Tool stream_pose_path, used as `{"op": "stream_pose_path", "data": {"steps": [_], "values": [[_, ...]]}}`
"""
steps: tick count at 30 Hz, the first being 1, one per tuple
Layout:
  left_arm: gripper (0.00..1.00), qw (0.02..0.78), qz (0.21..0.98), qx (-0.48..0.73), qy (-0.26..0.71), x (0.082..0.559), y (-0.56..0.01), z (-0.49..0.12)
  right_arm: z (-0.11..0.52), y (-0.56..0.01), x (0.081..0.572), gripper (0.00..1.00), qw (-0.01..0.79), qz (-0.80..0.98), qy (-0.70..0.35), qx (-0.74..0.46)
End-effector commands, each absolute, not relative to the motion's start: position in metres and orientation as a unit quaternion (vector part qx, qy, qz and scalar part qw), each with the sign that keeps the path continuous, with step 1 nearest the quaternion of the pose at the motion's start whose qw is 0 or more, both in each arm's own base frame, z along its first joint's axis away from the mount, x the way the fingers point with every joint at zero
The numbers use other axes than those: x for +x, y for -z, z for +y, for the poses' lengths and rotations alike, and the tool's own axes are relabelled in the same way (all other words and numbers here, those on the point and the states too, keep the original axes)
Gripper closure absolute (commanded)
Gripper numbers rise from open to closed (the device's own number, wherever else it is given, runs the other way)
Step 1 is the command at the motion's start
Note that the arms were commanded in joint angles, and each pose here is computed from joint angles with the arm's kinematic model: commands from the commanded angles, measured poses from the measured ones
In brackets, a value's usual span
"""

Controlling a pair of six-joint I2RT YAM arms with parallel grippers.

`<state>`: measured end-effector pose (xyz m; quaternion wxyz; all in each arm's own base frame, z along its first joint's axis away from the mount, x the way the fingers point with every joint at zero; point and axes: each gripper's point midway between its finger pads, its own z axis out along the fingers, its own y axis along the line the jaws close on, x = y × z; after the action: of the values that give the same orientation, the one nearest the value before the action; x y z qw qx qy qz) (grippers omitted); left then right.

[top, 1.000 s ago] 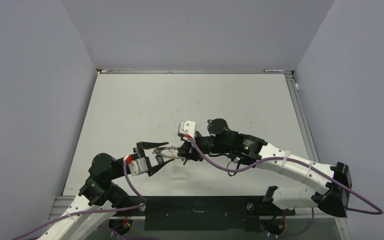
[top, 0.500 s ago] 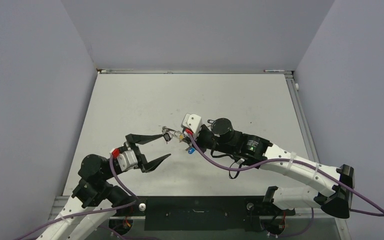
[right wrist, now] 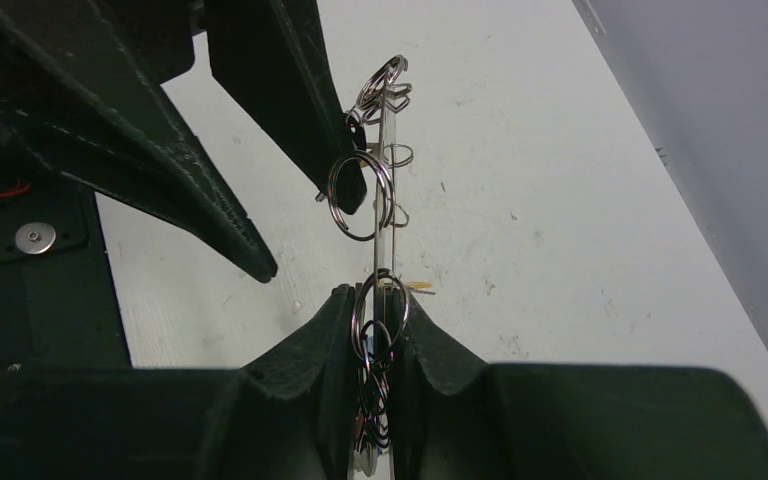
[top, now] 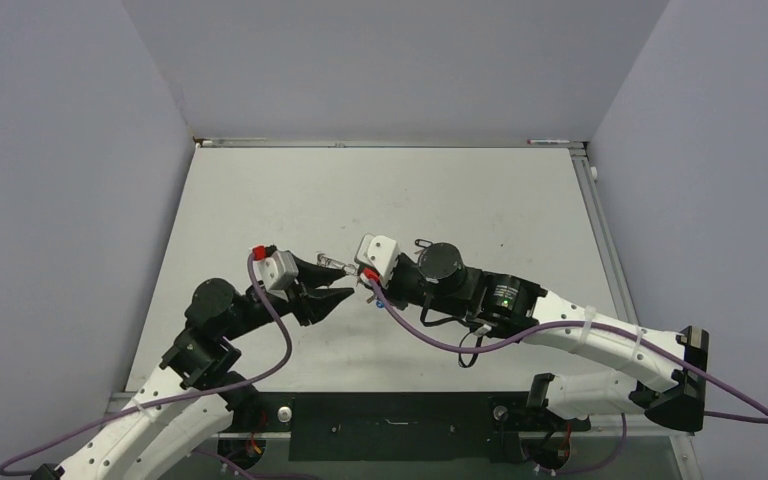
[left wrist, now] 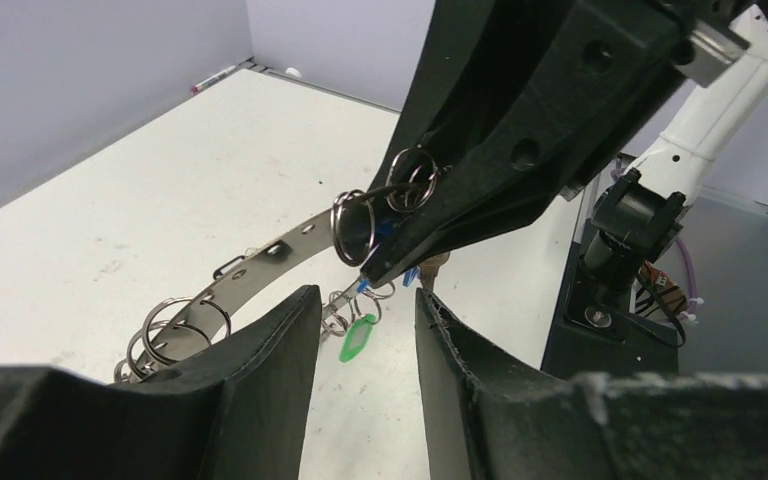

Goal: Put the keys on the keyring

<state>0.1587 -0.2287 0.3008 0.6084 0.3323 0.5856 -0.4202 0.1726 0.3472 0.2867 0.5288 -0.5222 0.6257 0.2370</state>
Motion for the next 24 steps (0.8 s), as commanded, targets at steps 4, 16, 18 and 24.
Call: {"op": "stream_pose_path", "data": {"steps": [4,16,18,24], "values": [[0.68,0.631,0.556,0.306,0.447,0.1549,-0.3365,-0.2282,0.3545,-0.3212,0.1733,0.95,0.569,0.602,-0.237,-0.507],[0.77,0.637,0.561,0.303,0.433,0.1565,-0.3338,-0.2231,0.3571,-0.3223,0.1752,0.95,0.574,0.604,-0.227,-0.504],[0.79,0.640,0.560,0.303,0.430,0.1581,-0.3329,-0.2235,0.3587,-0.3229,0.1733,0.95,0.573,0.602,-0.228,-0.506],[0.82,0.651,0.557,0.292,0.426,0.1627,-0.3328,-0.2216,0.3621,-0.3178,0.1712,0.95,0.568,0.604,-0.225,-0.511]]}}
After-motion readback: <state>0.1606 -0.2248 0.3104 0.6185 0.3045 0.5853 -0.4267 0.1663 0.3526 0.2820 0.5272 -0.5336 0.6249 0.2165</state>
